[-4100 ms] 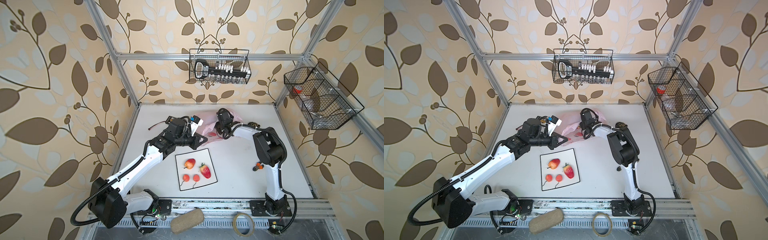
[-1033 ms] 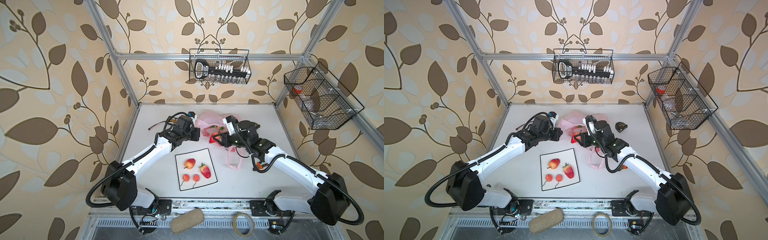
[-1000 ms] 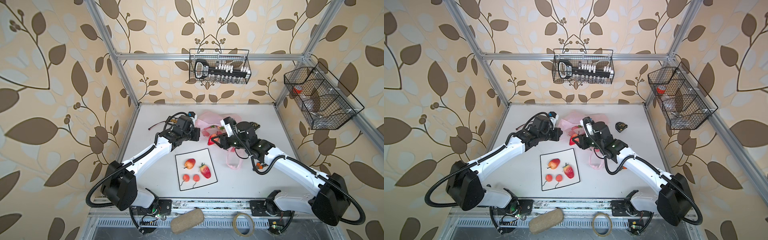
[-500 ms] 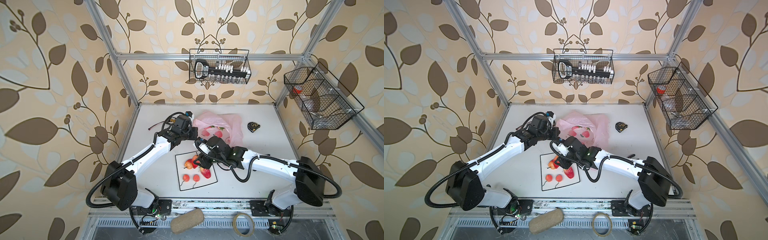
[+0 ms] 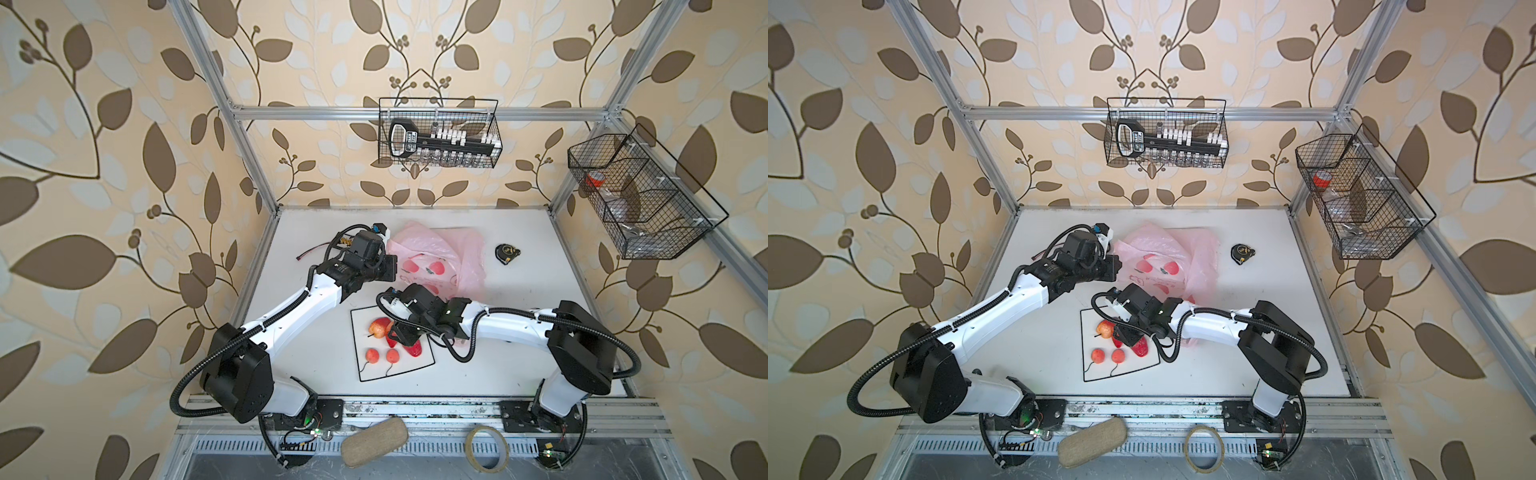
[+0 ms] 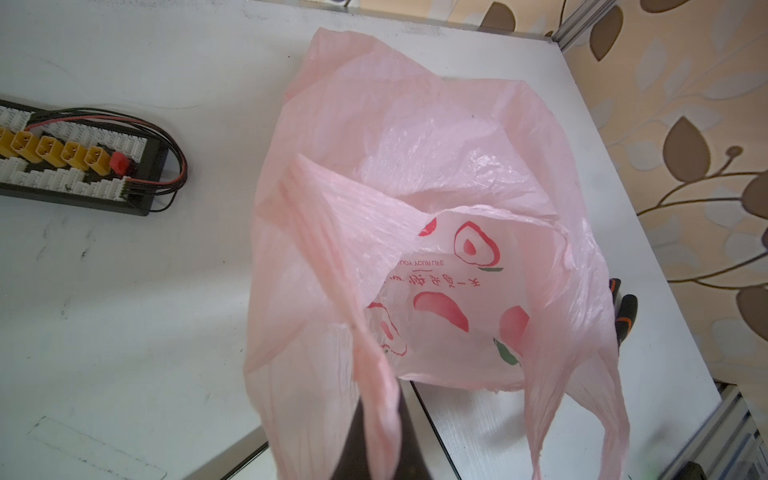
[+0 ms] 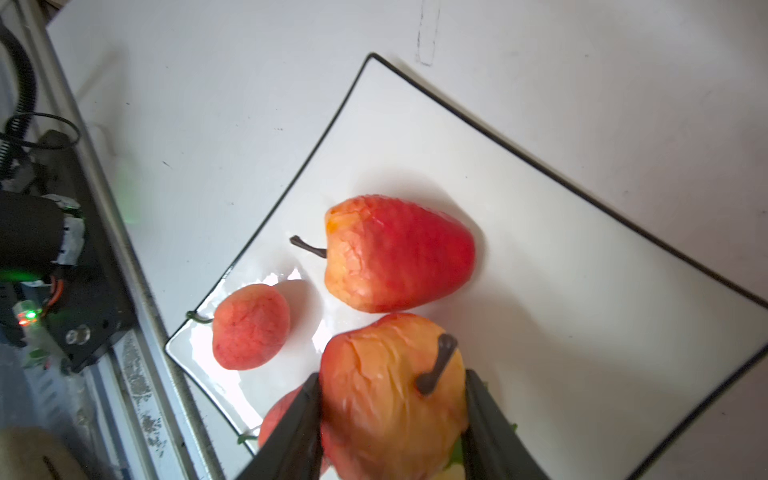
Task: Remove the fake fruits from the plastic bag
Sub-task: 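Open the right gripper to release the apple onto the tray, then move the right gripper back over the bag opening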
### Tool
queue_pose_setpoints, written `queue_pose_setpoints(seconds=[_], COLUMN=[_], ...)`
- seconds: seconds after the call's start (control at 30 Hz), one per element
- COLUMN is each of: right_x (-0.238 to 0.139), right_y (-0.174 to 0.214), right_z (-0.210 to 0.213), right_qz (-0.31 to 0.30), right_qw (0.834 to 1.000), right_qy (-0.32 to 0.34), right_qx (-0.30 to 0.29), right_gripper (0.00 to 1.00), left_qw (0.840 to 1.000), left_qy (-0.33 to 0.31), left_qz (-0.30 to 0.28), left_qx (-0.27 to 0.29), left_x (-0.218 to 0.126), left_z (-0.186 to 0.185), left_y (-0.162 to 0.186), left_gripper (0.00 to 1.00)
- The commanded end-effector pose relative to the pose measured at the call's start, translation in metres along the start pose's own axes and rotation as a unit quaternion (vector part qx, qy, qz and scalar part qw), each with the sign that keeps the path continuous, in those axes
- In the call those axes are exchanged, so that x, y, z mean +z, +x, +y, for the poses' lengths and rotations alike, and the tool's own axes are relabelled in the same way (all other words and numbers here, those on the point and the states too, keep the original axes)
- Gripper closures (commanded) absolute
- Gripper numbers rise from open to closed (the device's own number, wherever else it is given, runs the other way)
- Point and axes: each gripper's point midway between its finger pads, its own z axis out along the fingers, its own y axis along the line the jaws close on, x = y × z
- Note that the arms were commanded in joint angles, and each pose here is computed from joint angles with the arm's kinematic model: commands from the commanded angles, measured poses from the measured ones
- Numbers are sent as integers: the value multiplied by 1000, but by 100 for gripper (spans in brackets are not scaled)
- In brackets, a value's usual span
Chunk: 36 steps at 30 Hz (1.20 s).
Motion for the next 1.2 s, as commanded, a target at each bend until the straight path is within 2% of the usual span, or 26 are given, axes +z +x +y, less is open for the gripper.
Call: queue_pose_setpoints(seconds=[0.0,0.1,0.2,0.33,0.57,0.83,1.0,1.07,1.17], right_x=[8,11,6,-6,-41,-101,-132,-145,-165], right_y=[-5,-5,-8,-13,-14,-20,-27,-34,-43], right_z=[-6,-9,-9,-7,8,23,10,-6,-40], right_qz=[-4,-5,-17,-36,-85,-196,-246,-269,-304], right_qw=[1000,1000,999,999,995,978,969,963,948], right_qy=[19,25,27,25,1,-43,-25,-1,59], right_qx=[9,12,11,3,-42,-59,-15,20,73], right_gripper=[58,44,35,30,28,33,37,43,59], left_qw=[999,999,999,999,999,999,999,999,999], left_qy=[18,19,18,18,21,24,27,28,33], left_qz=[-30,-31,-33,-33,-36,-36,-38,-38,-38], left_qx=[5,5,5,4,5,6,5,4,3], left_x=[-18,-20,-22,-21,-19,-18,-19,-19,-19], left_z=[-14,-14,-13,-13,-14,-15,-17,-17,-19], left_y=[-18,-17,-16,-16,-19,-20,-21,-21,-21], left_gripper=[100,100,100,100,100,100,100,100,100])
